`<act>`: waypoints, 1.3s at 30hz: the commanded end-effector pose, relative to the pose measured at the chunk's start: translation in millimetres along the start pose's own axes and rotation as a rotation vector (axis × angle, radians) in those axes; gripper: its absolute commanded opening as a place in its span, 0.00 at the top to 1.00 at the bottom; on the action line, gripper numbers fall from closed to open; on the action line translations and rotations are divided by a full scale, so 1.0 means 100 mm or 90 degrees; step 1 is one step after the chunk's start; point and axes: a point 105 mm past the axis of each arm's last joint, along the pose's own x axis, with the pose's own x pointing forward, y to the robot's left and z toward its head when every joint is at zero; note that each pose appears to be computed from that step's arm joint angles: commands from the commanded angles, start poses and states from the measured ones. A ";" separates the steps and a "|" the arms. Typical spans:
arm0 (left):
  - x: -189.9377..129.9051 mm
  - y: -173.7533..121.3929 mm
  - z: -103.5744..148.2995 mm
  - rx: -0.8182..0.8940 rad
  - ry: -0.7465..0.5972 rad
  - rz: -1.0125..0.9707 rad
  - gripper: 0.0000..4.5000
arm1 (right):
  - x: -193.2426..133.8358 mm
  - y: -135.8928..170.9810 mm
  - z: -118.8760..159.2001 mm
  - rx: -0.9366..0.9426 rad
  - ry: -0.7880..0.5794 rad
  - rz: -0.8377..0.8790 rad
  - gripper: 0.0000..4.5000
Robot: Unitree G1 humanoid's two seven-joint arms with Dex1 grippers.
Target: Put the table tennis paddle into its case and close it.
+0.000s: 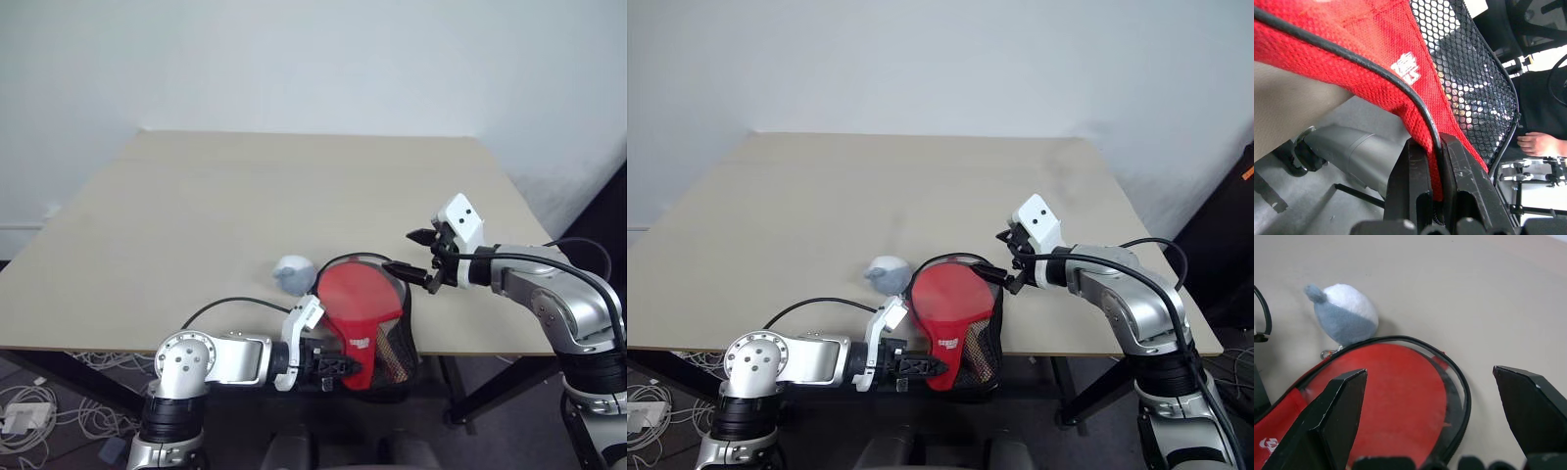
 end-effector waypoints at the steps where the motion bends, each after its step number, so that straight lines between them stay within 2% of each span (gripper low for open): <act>1: 0.00 -0.11 0.05 0.025 -0.011 -0.027 0.68 | -0.04 -0.03 0.14 -0.029 -0.028 -0.012 0.00; 9: -0.06 -0.12 0.07 0.032 -0.008 -0.029 0.10 | -0.05 -0.03 0.14 -0.028 -0.026 -0.014 0.00; 17: -0.44 -0.06 -0.02 0.043 0.031 -0.019 0.10 | -0.04 -0.03 0.14 -0.028 -0.028 -0.013 0.00; 20: -0.70 -0.10 0.00 0.068 0.034 -0.021 0.10 | -0.04 -0.04 0.14 -0.028 -0.029 -0.013 0.00; 24: -0.99 -0.19 0.33 0.153 -0.034 -0.020 0.10 | -0.01 -0.03 0.12 -0.029 -0.024 -0.004 0.00; 27: -1.19 -0.26 0.73 0.234 -0.136 -0.033 0.10 | 0.02 -0.01 0.11 -0.027 -0.024 0.009 0.00; 29: -1.27 -0.25 0.91 0.277 -0.185 -0.023 0.10 | 0.03 -0.01 0.11 -0.027 -0.024 0.014 0.00; 30: -1.31 -0.24 1.00 0.303 -0.208 -0.015 0.08 | 0.04 -0.01 0.11 -0.026 -0.024 0.015 0.09; 32: -1.41 -0.17 1.21 0.329 -0.271 0.010 0.08 | 0.08 -0.01 0.11 -0.019 -0.026 0.014 0.20; 34: -1.49 -0.05 1.38 0.340 -0.328 0.044 0.08 | 0.13 -0.01 0.10 -0.012 -0.025 0.014 0.37; 39: -1.53 0.27 1.54 0.335 -0.398 0.117 0.08 | 0.26 0.03 0.08 -0.001 -0.026 0.011 0.76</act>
